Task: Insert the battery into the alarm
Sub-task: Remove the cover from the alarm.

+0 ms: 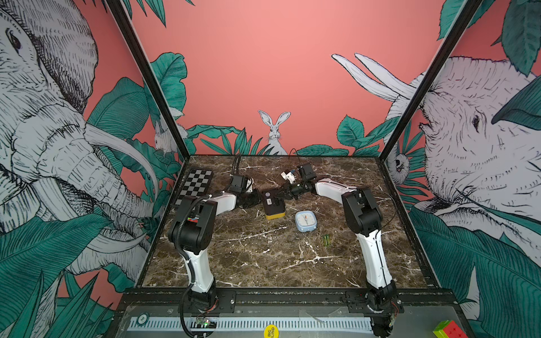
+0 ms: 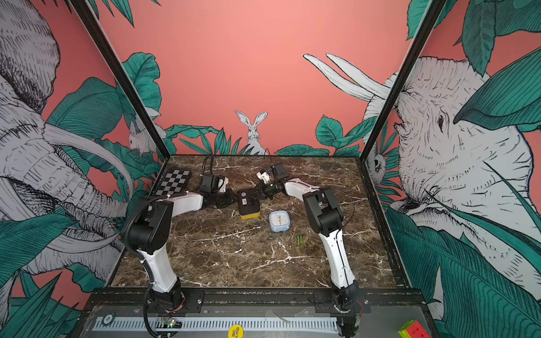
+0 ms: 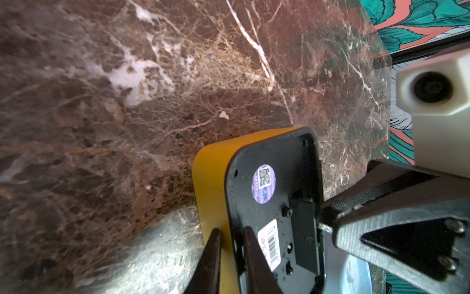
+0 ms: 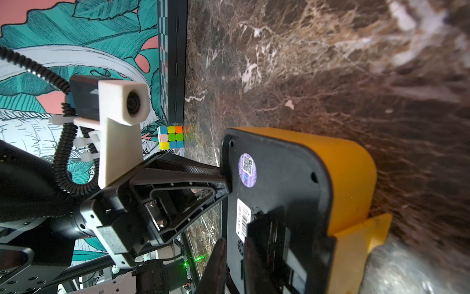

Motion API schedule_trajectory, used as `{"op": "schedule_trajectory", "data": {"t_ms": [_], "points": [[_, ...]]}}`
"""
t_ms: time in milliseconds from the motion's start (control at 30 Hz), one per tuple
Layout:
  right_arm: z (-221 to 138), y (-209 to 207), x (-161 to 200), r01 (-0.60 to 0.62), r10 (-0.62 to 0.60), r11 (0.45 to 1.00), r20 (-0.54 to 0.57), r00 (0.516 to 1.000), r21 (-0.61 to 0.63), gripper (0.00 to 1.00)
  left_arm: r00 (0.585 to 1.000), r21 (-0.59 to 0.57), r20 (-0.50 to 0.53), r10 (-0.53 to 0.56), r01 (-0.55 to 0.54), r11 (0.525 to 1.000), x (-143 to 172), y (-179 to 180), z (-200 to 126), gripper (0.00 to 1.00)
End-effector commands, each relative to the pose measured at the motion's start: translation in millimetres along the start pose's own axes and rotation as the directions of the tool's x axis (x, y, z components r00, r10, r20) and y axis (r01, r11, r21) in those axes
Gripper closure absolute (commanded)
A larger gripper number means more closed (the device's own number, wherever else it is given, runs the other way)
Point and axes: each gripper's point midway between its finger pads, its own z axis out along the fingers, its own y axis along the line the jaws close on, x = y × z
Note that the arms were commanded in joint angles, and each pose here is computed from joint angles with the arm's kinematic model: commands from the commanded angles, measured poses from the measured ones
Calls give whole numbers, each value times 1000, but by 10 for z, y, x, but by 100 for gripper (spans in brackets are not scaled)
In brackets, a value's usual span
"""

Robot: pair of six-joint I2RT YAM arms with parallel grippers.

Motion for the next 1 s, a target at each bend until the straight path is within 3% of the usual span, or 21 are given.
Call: {"op": "schedule_trajectory", "data": {"t_ms": [0, 500, 833, 967], "points": [[-14, 202, 41, 21, -21, 999, -13, 1000, -30, 84, 992, -123, -104, -66, 53, 991, 387, 352, 147, 82], [33, 307, 47, 40, -41, 998, -31, 999, -42, 83, 993, -126, -96, -67, 54, 991, 386, 361, 134, 82], [15, 366, 40, 87, -87, 996, -38, 995, 6, 80, 994, -123, -90, -62, 51, 991, 369, 344, 119, 82], [-72, 374, 53, 144, -141, 986, -42, 989, 81, 77, 995, -120, -87, -56, 46, 992, 352, 328, 112, 82]]}}
